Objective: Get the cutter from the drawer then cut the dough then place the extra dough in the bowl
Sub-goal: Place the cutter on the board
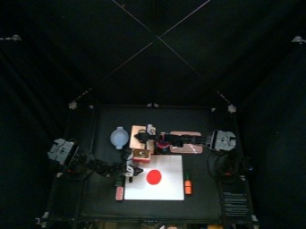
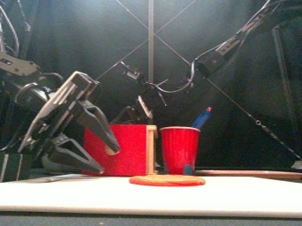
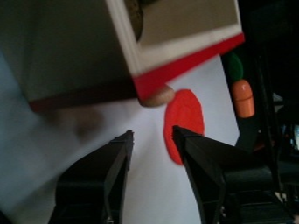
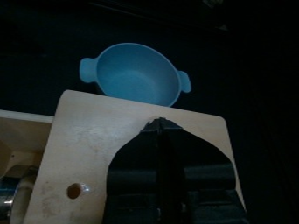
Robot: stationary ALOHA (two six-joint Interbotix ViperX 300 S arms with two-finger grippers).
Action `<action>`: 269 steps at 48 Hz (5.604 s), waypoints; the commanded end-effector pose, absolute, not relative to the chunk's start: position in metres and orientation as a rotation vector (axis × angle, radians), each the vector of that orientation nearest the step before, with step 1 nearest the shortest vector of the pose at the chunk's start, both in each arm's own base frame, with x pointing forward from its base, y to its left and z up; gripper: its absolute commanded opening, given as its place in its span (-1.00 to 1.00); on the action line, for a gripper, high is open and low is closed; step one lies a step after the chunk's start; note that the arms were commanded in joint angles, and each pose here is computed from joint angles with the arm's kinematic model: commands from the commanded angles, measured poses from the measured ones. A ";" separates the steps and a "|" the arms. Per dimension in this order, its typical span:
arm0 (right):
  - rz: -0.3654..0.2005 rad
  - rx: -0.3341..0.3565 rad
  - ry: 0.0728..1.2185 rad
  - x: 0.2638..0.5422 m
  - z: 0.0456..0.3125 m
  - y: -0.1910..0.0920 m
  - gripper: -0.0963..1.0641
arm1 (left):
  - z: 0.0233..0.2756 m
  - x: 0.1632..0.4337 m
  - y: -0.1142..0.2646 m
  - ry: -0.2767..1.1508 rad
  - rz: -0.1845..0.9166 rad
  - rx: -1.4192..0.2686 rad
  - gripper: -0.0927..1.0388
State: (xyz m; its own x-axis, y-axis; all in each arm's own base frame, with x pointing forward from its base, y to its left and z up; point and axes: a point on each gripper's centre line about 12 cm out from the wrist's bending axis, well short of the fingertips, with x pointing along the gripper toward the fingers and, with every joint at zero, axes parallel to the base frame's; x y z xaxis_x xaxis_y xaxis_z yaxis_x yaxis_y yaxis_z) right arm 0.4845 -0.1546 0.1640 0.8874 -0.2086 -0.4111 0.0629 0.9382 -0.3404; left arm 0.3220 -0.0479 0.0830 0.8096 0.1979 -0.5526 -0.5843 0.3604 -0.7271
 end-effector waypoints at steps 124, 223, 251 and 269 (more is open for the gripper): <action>-0.117 -0.021 0.742 0.474 0.199 -0.062 0.39 | 0.217 0.231 0.050 -0.067 0.278 -0.103 0.62; -0.107 -0.169 0.837 0.486 0.181 -0.068 0.36 | 0.211 0.228 0.048 -0.051 0.275 -0.111 0.62; -0.087 -0.215 0.784 0.488 0.210 -0.054 0.05 | 0.207 0.224 0.052 -0.040 0.307 -0.131 0.62; -0.091 -0.263 0.701 0.476 0.263 -0.046 0.04 | 0.207 0.223 0.057 -0.043 0.332 -0.139 0.62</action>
State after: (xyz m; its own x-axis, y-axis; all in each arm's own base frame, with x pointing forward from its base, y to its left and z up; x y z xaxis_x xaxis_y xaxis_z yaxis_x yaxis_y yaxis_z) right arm 0.4801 -0.0480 0.2206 0.7016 -0.1630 -0.6936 -0.0208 0.9684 -0.2486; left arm 0.2212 0.0546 0.2020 0.9482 0.3176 -0.0031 -0.3149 0.9389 -0.1389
